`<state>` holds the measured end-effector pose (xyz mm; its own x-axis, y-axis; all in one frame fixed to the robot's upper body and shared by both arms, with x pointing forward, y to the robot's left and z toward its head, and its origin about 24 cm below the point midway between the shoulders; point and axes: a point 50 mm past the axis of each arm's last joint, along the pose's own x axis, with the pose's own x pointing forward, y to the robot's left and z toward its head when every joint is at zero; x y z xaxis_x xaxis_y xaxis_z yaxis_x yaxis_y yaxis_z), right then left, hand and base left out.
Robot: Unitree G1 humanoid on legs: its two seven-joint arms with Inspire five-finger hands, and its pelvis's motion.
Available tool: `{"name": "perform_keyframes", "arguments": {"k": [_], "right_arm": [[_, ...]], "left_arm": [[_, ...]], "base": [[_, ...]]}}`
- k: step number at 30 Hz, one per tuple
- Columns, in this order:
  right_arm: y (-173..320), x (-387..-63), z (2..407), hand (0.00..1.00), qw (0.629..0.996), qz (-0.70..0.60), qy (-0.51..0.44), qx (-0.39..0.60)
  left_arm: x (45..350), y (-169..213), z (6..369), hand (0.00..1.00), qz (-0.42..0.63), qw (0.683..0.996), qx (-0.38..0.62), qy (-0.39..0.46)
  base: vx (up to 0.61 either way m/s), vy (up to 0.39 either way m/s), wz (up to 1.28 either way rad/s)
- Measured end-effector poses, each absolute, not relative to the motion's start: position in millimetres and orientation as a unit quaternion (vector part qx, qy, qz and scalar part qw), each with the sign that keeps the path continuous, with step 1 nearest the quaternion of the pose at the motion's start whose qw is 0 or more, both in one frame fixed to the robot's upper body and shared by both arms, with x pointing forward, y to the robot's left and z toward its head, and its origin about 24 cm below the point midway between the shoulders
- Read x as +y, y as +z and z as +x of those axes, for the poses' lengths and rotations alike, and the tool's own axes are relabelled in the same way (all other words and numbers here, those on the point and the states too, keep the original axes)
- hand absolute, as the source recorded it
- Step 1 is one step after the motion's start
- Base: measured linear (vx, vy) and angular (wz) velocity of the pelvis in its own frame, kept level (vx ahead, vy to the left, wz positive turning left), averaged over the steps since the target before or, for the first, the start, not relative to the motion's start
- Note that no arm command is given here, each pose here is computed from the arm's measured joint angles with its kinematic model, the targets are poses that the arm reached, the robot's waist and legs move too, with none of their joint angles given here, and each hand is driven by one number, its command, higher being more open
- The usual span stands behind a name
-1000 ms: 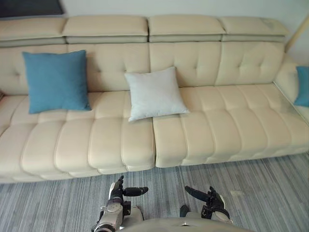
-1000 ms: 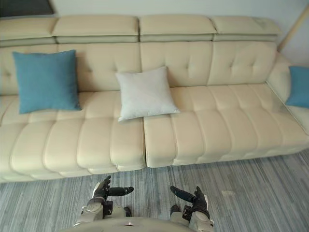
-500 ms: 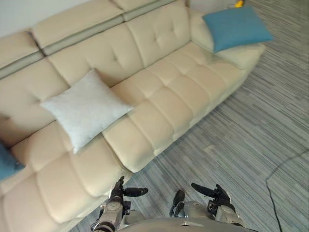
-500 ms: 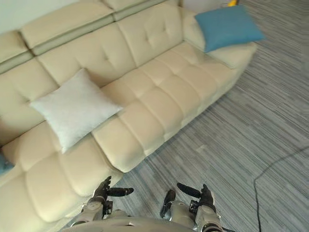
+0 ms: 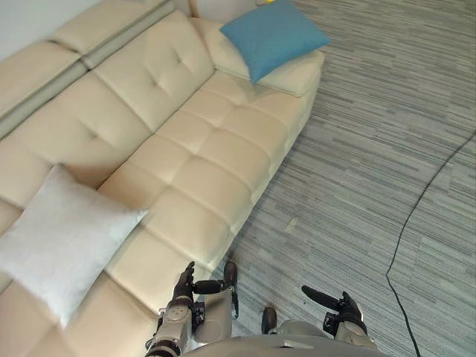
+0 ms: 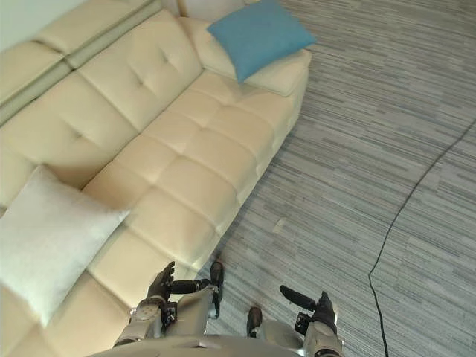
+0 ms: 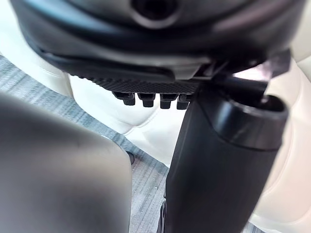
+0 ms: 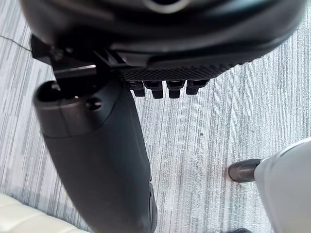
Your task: Pick up cushions and gather them together orderly.
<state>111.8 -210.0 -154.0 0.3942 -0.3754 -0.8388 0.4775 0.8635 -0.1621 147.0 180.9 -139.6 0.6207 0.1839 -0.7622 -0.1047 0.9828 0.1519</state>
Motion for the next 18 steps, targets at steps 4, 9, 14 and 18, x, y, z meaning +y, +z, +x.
{"name": "perform_keyframes", "arguments": {"k": [4, 9, 14, 18], "right_arm": [[-152, -209, 118, 1.00, 0.835, 0.053, -0.262, 0.481], [-153, -201, 113, 1.00, 0.837, 0.059, -0.256, 0.480], [-153, -197, 116, 1.00, 0.844, 0.060, -0.240, 0.476], [-145, -196, 133, 1.00, 0.865, 0.039, -0.218, 0.451]], "left_arm": [[178, -139, 149, 1.00, 0.031, 0.901, 0.425, 0.085], [182, -139, 149, 1.00, 0.031, 0.900, 0.425, 0.088], [184, -141, 145, 1.00, 0.040, 0.896, 0.434, 0.084], [189, -141, 143, 1.00, 0.048, 0.894, 0.436, 0.088]], "base": [[0.26, 0.032, -0.96], [0.49, 0.086, -0.74], [0.50, 0.058, -0.48], [0.53, -0.126, -0.28]]}}
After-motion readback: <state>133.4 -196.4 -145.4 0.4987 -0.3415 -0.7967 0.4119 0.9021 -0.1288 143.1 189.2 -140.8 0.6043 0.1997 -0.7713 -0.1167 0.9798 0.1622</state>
